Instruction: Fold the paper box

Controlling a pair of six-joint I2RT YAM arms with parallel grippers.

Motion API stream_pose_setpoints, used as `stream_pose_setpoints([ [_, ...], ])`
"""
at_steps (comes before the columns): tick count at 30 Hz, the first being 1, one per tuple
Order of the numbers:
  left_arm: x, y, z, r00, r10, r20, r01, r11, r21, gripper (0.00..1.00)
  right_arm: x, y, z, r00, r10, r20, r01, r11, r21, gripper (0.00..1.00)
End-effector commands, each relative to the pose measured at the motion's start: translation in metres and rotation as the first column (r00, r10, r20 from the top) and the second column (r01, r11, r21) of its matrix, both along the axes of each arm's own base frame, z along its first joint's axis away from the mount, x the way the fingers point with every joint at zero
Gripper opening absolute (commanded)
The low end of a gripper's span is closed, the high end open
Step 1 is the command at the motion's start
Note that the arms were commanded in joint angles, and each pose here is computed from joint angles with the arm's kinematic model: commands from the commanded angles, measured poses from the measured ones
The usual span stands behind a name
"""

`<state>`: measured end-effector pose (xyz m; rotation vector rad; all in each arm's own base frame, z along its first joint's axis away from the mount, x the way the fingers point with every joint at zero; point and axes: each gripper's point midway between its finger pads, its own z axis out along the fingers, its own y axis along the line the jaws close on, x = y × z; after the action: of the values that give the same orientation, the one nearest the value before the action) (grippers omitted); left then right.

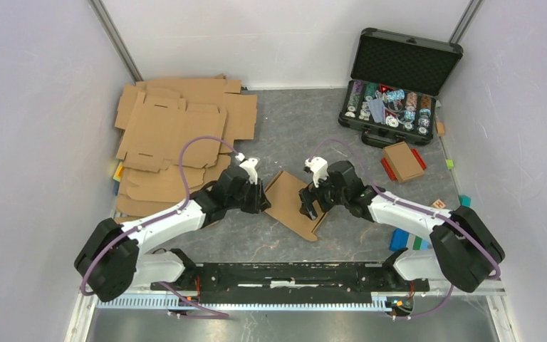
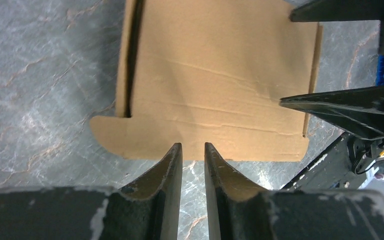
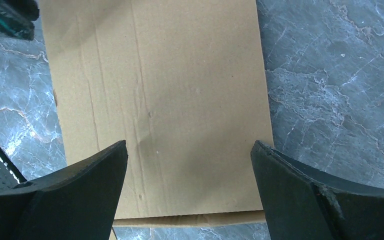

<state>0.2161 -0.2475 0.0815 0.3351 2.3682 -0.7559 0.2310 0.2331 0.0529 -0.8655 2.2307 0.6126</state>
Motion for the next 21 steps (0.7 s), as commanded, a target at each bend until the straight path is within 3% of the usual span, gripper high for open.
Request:
stream_pose_setpoints([
  [1,0.001,0.01,-0.01,0.992,0.054,-0.11,-0.066,0.992,-0.106,0.3,-0.026,-0.001,-0.013,0.997,0.021,-0.074,-0.018,0.999,0.048,0.98],
  [6,-0.001,0.015,-0.015,0.984,0.082,-0.156,-0.103,0.986,-0.13,0.4,-0.041,-0.017,-0.026,0.989,-0.093,-0.112,0.102,0.992,0.074,0.98],
  [15,-0.005,0.013,0.001,0.978,0.148,-0.147,-0.185,0.94,-0.285,0.76,-0.048,-0.021,-0.012,0.966,-0.217,-0.139,0.243,0.945,0.217,0.98],
  [21,-0.004,-0.006,0.009,0.977,0.11,-0.182,-0.179,0.886,-0.427,0.72,-0.05,-0.015,-0.009,0.965,-0.207,-0.16,0.242,0.94,0.24,0.98],
])
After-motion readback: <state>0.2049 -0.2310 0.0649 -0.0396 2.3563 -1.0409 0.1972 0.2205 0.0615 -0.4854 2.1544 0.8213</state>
